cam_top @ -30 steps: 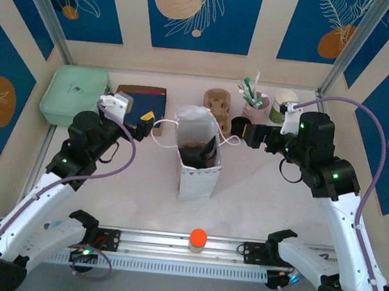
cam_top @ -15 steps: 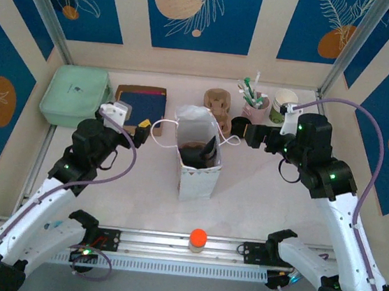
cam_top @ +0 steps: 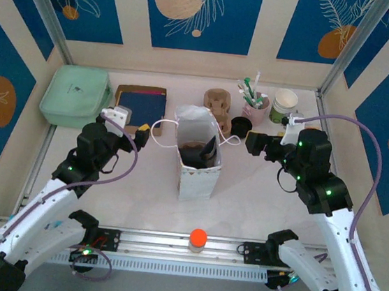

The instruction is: Pack the takeout coffee

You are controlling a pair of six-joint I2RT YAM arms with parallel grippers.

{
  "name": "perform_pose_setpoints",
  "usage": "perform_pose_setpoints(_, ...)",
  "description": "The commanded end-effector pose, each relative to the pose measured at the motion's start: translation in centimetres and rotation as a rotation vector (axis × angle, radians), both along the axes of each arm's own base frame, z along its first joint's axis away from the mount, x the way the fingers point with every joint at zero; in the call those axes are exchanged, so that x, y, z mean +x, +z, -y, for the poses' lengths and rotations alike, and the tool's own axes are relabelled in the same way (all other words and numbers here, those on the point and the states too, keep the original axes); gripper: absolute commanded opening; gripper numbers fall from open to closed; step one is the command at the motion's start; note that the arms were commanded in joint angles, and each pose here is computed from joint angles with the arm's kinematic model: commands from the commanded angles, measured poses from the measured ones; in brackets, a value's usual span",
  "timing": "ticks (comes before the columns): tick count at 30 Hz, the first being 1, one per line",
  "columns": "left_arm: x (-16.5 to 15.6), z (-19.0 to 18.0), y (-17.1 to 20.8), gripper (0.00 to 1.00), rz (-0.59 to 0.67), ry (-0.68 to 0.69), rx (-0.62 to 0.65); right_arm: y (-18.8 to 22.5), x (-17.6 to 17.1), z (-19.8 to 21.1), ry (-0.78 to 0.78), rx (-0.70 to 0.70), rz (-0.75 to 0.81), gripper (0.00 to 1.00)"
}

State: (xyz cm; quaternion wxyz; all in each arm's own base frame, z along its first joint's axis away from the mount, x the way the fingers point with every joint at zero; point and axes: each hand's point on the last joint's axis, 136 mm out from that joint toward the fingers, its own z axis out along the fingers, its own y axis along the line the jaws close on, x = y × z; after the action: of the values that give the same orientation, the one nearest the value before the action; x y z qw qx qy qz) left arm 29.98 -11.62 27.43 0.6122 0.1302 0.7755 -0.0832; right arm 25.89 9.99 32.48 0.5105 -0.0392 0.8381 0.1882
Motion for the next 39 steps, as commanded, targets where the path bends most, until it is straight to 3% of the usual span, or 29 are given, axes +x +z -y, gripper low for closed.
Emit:
perform_pose_setpoints(1,-0.3,-0.3,0.3,0.99,0.015,0.02,-0.031,0.4,0.4,0.4,-0.022,-0.011,0.034,0.99)
perform_pose_setpoints(39,-1.6,-2.4,-5.7,1.0,-0.085,0.116,-0.032,-5.3,0.2,3.7,-0.192,-0.021,-0.039,0.99)
